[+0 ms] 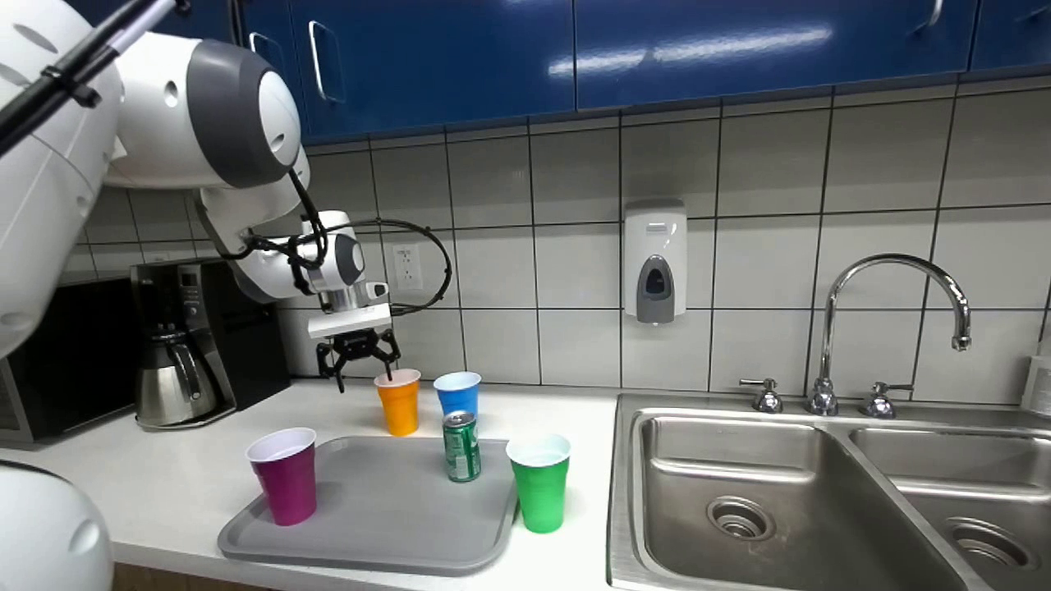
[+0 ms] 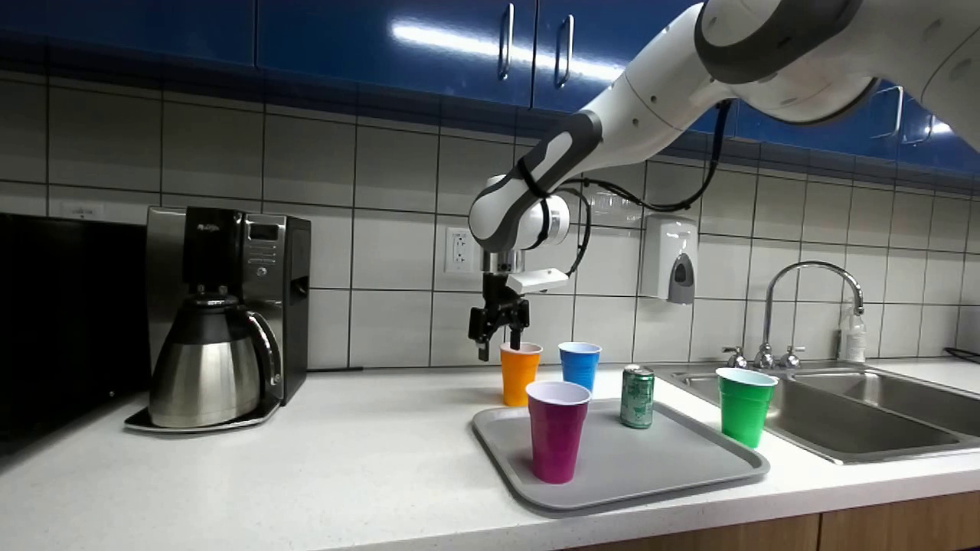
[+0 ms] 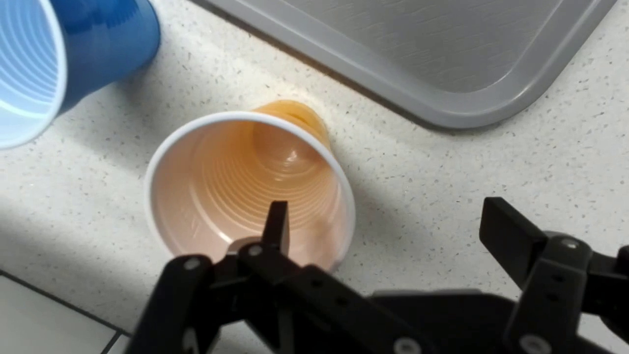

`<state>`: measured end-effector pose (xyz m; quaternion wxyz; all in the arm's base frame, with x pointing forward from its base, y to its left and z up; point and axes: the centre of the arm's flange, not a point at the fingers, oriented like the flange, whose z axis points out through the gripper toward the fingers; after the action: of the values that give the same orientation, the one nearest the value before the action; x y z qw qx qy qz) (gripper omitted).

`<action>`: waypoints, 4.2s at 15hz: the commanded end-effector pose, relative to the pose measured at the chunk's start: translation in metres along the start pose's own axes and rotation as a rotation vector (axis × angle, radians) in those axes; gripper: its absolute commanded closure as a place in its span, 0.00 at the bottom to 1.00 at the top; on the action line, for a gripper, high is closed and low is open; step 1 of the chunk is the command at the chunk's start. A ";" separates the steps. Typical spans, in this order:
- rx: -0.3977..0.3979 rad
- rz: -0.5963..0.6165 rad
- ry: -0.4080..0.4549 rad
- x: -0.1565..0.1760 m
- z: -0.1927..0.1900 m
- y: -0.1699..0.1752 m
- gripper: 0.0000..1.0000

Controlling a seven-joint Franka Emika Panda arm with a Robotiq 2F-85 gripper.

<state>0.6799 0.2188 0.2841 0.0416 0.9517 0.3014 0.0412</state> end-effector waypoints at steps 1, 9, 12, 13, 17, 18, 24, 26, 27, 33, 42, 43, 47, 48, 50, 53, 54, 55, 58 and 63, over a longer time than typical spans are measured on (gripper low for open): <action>-0.023 0.002 -0.028 0.015 0.008 0.010 0.00; -0.036 -0.006 -0.028 0.015 0.012 0.015 0.51; -0.041 -0.012 -0.021 0.016 0.007 0.015 0.73; -0.047 -0.012 -0.020 0.017 0.006 0.016 0.82; -0.072 -0.019 -0.022 0.015 0.005 0.020 1.00; -0.076 -0.019 -0.024 0.015 0.006 0.020 1.00; -0.093 -0.044 -0.008 0.013 -0.013 0.014 0.99; -0.103 -0.057 0.019 0.011 -0.029 0.005 0.99; -0.106 -0.061 0.030 0.010 -0.036 0.000 0.99; -0.123 -0.071 0.065 -0.006 -0.072 -0.022 0.99; -0.093 -0.076 0.000 -0.060 -0.070 -0.038 0.99; -0.088 -0.074 -0.007 -0.066 -0.069 -0.039 0.99; -0.092 -0.070 -0.032 -0.085 -0.067 -0.045 0.99; -0.094 -0.068 -0.037 -0.088 -0.065 -0.046 0.99; -0.094 -0.062 -0.039 -0.094 -0.064 -0.048 0.99; -0.101 -0.059 -0.036 -0.100 -0.054 -0.052 0.99; -0.088 -0.065 -0.030 -0.101 -0.051 -0.053 0.99; -0.086 -0.069 -0.027 -0.101 -0.048 -0.054 0.99; -0.079 -0.070 -0.020 -0.103 -0.039 -0.055 0.99; -0.082 -0.079 -0.022 -0.107 -0.028 -0.064 0.99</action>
<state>0.5650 0.2117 0.2998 0.0787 0.9367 0.3397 0.0304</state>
